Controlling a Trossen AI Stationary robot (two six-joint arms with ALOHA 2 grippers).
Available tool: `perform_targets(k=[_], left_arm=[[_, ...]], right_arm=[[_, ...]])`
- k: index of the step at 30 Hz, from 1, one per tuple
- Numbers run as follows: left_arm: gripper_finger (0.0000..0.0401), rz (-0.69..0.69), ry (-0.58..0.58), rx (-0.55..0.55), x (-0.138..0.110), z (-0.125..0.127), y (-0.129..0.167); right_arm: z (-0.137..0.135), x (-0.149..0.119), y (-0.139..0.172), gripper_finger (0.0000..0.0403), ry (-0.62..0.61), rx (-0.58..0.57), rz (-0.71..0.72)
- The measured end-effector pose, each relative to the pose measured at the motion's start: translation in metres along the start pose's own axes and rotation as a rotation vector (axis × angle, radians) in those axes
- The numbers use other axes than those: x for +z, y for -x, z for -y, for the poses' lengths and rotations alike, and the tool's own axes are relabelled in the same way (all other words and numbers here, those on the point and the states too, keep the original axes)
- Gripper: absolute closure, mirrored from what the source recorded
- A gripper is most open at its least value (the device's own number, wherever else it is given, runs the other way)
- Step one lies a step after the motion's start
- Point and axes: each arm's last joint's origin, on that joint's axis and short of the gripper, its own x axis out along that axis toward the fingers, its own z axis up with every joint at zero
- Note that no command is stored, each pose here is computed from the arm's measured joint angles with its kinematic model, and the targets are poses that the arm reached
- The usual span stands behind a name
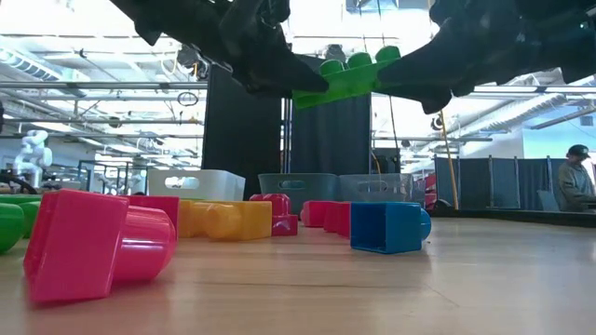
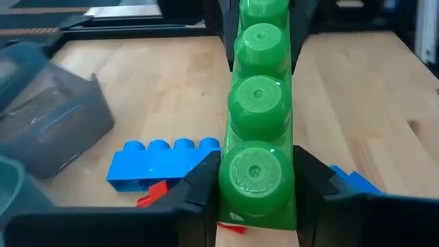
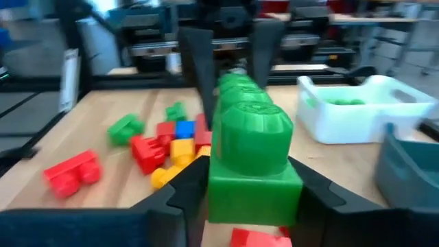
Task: Sort blocks by size
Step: Put the 4 studs green game piece into the white bin
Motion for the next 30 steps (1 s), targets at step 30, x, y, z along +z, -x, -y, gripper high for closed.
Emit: perform_targets(k=[30], left_arm=[[0.0308, -0.273, 0.662, 0.920, -0.030, -0.082, 0.076]], right_arm=[[0.004, 0.000, 0.004, 0.0144, -0.225, -0.322, 0.077]])
